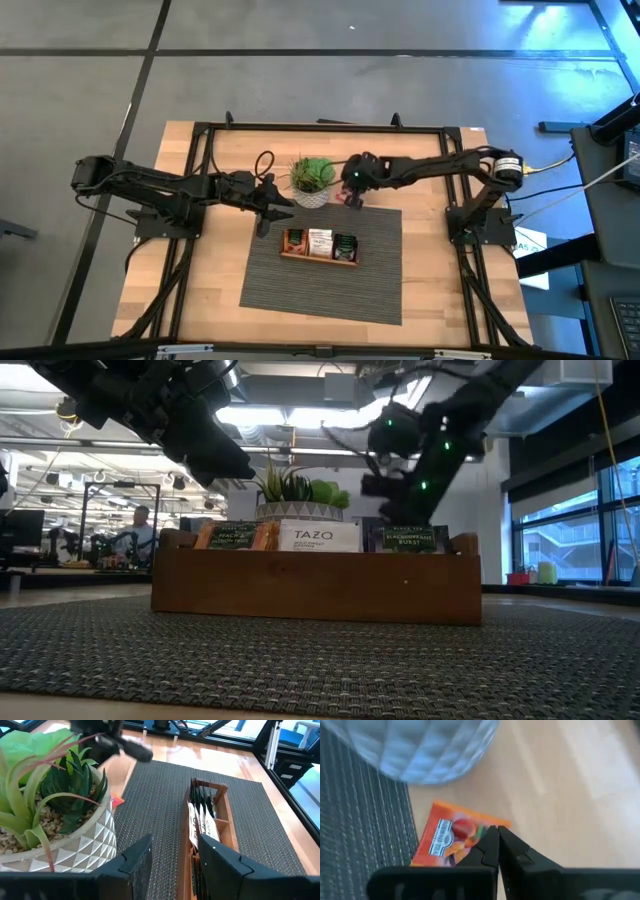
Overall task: Pick & Place Tea
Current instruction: Put the orange tea bag into the left section of the wooden organizer
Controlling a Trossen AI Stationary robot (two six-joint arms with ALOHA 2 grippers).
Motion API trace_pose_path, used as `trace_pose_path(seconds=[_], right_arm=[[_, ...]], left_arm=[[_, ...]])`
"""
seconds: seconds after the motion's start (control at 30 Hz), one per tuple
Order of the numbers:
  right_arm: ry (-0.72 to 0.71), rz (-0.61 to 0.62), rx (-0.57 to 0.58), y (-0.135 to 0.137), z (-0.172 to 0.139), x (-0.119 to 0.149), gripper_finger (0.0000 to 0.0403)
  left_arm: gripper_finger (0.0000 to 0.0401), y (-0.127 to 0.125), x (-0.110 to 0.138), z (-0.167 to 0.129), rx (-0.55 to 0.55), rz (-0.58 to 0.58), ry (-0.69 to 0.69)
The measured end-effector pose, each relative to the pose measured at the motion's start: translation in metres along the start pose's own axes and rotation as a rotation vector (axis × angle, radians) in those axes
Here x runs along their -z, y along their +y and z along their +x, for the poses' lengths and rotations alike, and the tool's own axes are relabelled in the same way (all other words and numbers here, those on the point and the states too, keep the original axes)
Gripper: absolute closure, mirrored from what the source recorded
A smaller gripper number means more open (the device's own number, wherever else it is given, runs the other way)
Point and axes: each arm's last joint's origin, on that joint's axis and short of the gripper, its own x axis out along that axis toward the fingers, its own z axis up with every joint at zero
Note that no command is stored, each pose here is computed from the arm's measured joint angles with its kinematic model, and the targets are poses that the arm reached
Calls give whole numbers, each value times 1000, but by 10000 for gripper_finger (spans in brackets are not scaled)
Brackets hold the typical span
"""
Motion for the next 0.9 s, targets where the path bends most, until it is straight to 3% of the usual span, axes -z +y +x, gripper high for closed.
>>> trace_pose_path(seconds=[0.13,0.23,0.47,0.63,0.8,0.9], right_arm=[[-56,6,-33,-4,-24,-12,395],[-114,-9,-140,-15,-47,-11,395],[-246,189,-324,-52,-74,27,395],[-308,297,-397,-48,-63,49,392],[-312,357,-448,-39,-49,57,339],[-295,424,-381,-40,-41,58,287]], left_arm=[[248,0,0,0,0,-29,-1],[250,0,0,0,8,-78,6],[249,0,1,0,8,-65,16],[251,0,1,0,-2,-43,13],[249,1,1,0,-7,-43,13],[250,1,1,0,-9,-43,12]])
